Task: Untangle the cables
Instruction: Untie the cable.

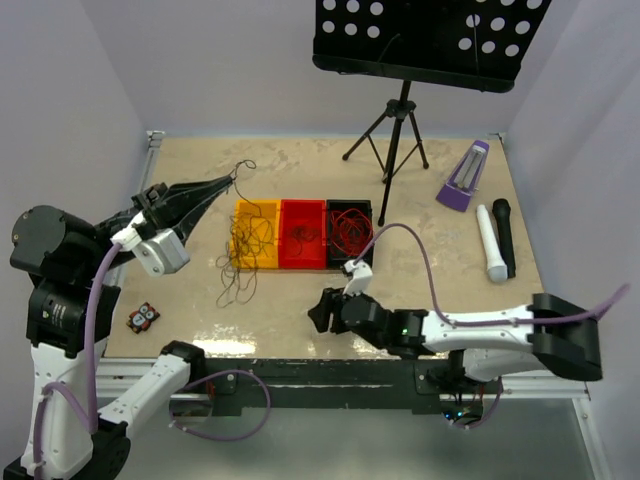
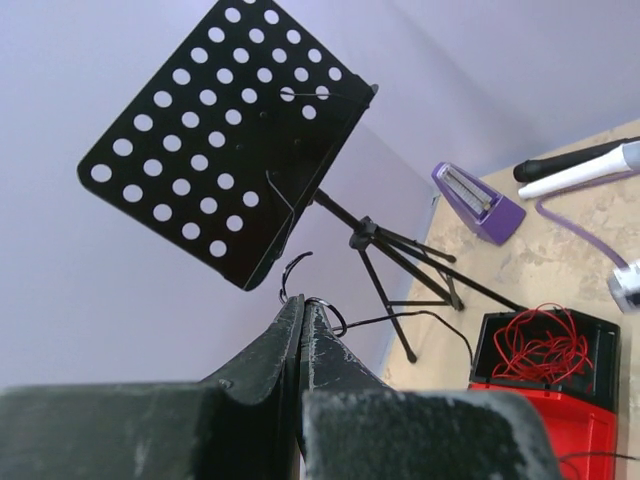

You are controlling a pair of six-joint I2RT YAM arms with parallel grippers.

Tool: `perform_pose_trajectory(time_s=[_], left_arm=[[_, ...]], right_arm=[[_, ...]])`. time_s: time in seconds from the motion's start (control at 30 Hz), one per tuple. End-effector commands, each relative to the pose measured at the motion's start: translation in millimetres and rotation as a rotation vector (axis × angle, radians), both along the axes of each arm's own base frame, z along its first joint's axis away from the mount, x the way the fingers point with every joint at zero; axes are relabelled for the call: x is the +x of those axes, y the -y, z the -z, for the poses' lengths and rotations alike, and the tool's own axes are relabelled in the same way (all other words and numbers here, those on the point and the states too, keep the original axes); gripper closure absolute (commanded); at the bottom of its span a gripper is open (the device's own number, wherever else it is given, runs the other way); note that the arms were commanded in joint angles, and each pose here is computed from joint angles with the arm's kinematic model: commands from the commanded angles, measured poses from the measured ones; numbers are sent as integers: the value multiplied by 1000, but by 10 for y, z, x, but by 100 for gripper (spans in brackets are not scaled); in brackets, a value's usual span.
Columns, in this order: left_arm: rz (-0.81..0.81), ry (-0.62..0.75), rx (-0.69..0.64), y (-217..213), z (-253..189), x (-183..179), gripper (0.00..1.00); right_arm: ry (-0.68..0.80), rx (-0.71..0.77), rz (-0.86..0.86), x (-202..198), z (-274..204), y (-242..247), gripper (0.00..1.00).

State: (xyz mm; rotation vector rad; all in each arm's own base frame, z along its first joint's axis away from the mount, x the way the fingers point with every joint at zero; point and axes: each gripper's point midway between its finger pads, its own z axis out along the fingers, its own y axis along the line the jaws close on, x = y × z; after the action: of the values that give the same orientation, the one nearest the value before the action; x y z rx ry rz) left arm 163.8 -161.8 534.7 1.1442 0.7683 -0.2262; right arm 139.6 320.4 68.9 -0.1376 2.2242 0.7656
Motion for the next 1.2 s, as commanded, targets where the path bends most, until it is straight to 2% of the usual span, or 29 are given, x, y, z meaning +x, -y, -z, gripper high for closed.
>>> perform_pose_trajectory(time_s=[0.0, 0.13, 0.23, 0.37, 0.47, 0.77, 1.0, 1.17], left_arm=[[50, -44, 7, 51, 42, -65, 100], [52, -47, 10, 50, 66, -82, 100], [55, -47, 11, 51, 85, -95, 100], [84, -66, 6, 82, 114, -123, 100], [111, -85, 0, 111, 126, -149, 100], [178, -85, -12, 160, 36, -284, 100], [178, -81, -8, 154, 52, -306, 100], [162, -73, -4, 134, 78, -303, 100]], right_arm=[[228, 179, -8, 175, -999, -8, 37], [418, 311, -98, 135, -1728, 1, 32], [519, 364, -203, 24, -2044, -73, 28], [575, 404, -308, -118, -2218, -196, 25], [593, 431, -326, -149, -2335, -245, 25], [627, 320, -243, 124, -2278, -454, 26], [713, 290, -190, 297, -2494, -615, 27], [743, 362, -320, 117, -2694, -868, 33]])
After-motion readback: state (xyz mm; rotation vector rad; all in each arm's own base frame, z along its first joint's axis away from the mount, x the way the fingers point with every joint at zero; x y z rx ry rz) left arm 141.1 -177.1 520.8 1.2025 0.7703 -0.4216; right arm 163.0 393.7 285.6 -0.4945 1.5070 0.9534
